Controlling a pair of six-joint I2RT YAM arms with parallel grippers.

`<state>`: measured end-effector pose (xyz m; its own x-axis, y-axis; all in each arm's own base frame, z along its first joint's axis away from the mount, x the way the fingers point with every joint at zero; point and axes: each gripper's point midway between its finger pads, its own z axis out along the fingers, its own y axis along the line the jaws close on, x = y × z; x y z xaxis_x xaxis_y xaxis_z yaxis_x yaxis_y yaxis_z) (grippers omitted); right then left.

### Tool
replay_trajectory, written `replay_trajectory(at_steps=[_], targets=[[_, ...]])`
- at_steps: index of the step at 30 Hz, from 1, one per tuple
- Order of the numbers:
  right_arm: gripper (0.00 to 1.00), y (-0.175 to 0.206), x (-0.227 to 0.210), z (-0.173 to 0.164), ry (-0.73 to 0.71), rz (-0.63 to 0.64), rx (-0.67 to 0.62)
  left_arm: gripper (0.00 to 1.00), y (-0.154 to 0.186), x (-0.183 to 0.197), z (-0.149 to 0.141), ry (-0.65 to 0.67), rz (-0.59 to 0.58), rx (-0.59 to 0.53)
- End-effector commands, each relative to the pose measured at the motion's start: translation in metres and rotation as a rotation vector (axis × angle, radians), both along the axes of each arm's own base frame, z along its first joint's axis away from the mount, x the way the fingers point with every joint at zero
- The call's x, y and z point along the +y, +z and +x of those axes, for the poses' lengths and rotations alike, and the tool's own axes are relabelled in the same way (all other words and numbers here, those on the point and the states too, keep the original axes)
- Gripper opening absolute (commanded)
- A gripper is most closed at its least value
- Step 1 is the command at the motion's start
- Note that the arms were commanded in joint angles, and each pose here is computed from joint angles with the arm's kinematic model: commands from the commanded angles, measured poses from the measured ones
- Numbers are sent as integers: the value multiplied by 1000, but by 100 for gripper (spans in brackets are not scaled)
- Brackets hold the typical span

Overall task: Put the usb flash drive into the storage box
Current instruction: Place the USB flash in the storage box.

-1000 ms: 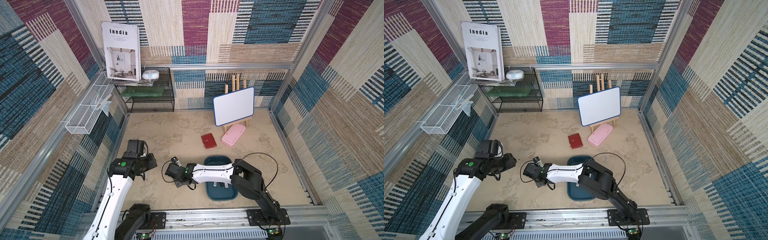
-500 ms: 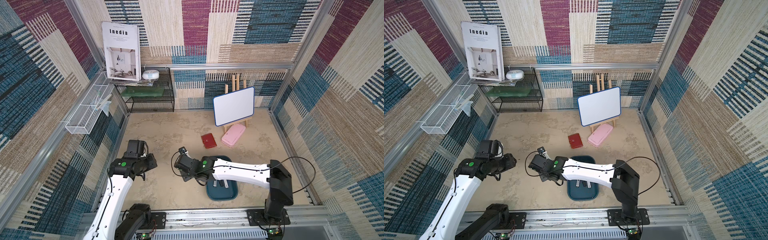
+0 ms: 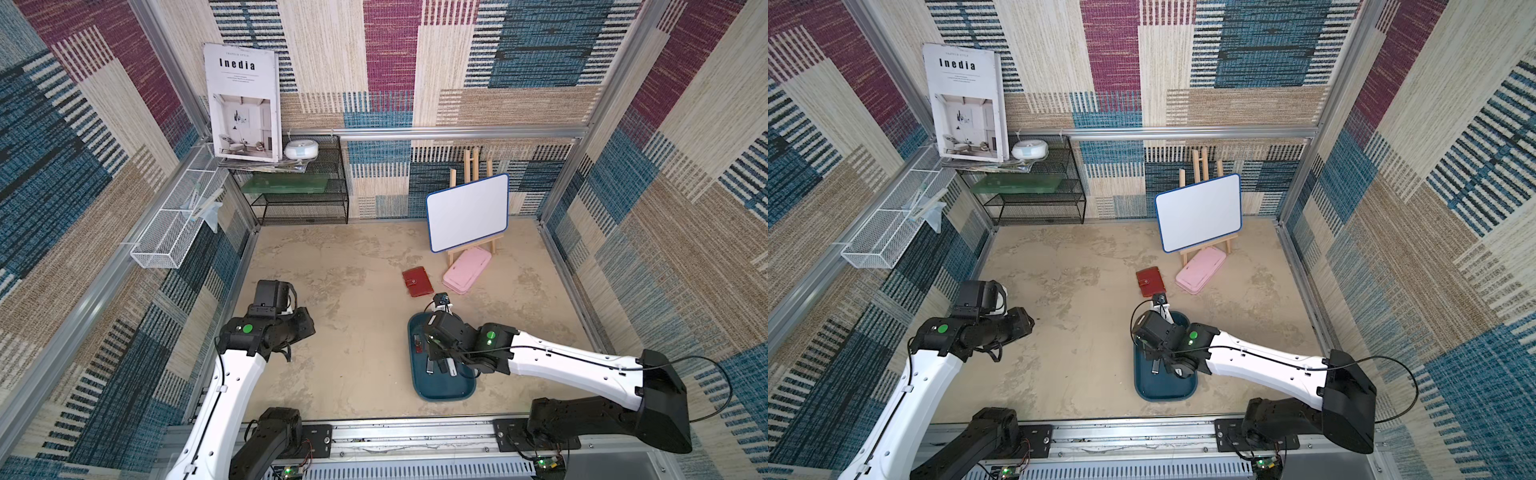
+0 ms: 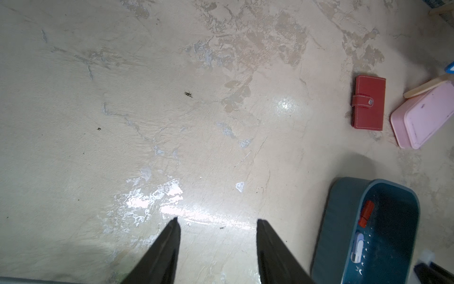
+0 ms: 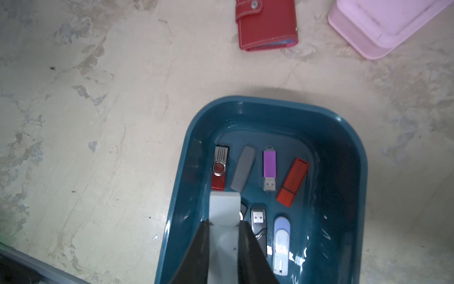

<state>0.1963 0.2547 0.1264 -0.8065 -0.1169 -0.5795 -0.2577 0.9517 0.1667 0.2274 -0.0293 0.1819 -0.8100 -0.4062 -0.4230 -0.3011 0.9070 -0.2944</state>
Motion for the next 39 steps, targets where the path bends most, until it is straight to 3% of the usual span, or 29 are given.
replay_trajectory(at_steps=[1, 8, 25, 34, 39], targets=[[19, -12, 16, -6, 15, 85, 54, 54, 2, -1, 2, -5, -2, -12], [20, -54, 35, -20, 93, 28, 186, 54, 1, -2, 2, -8, 0, -10], [24, -91, 36, -36, 86, 11, 259, 55, 0, -4, 2, -15, -4, -5], [39, -89, 36, -34, 79, 10, 254, 55, 1, -5, 1, -22, -2, -10], [40, -66, 37, -31, 90, 29, 217, 55, 3, -6, 1, -24, -1, -20]])
